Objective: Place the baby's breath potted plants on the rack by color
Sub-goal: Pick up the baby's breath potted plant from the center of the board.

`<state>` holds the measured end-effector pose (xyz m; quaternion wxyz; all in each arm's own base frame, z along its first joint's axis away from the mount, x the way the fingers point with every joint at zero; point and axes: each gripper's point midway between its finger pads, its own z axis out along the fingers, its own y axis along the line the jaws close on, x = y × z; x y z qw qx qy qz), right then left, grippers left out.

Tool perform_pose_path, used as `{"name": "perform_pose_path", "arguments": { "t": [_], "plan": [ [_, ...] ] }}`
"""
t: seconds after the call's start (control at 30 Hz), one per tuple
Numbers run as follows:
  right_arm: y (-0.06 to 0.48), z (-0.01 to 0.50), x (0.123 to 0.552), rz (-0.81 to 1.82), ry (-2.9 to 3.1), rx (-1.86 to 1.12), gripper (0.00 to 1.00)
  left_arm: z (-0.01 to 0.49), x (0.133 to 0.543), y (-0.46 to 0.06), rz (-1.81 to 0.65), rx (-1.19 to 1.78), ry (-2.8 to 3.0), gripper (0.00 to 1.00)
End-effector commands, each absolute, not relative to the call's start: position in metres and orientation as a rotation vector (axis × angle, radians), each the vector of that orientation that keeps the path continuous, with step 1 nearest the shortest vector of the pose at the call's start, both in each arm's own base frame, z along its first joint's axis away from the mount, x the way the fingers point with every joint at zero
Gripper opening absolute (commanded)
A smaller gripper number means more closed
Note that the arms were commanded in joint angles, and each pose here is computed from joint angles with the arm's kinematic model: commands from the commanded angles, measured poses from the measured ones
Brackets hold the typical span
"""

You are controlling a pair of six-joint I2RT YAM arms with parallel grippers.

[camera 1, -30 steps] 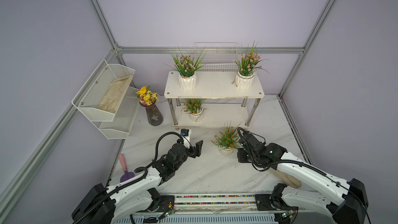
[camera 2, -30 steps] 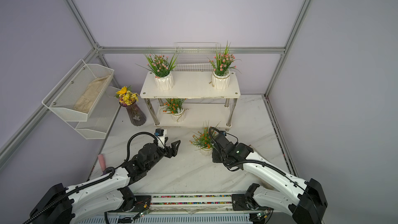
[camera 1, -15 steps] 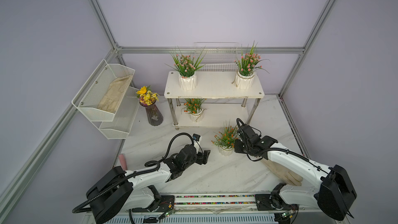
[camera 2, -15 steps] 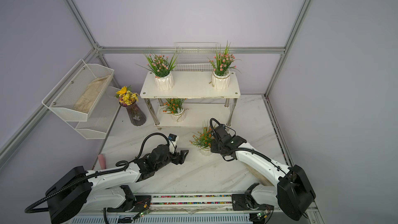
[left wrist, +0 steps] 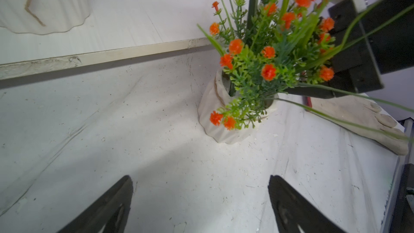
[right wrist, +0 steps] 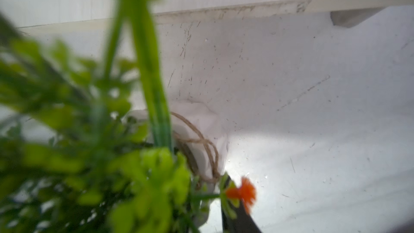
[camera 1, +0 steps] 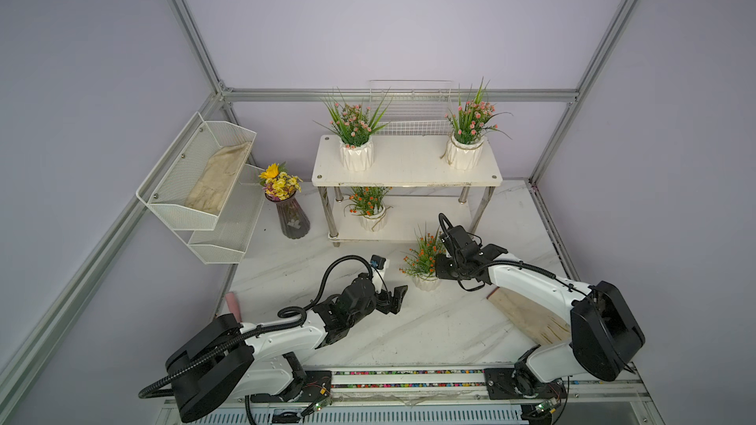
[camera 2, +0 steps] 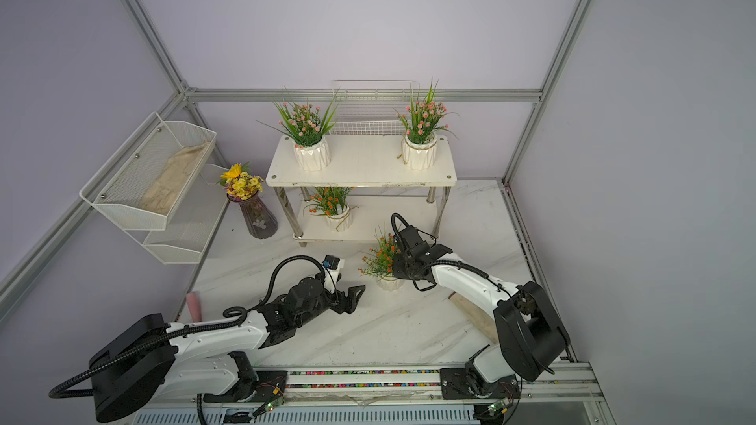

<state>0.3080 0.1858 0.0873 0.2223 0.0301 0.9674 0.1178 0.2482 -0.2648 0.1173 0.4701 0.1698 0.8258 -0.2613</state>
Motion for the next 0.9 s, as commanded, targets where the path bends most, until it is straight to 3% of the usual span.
{"name": "perform_pose_path", "arguments": {
  "t": [0.0,0.17,0.57,0.87],
  "plan": [
    [0.191,0.087,0.317,0.348,2.669,0.072,0.19,0.126,0.247,-0.267,-0.636,0.429,1.953,0.95],
    [0.193,0.096,0.319,0.384,2.655,0.078,0.07,0.115,0.243,-0.268,-0.609,0.455,1.933,0.95],
    [0.211,0.163,0.315,0.605,2.575,0.001,0.03,0.119,0.227,-0.296,-0.662,0.599,1.774,1.0],
    [0.215,0.173,0.295,0.701,2.568,-0.057,0.03,0.133,0.234,-0.322,-0.665,0.677,1.709,1.0]
  ]
}}
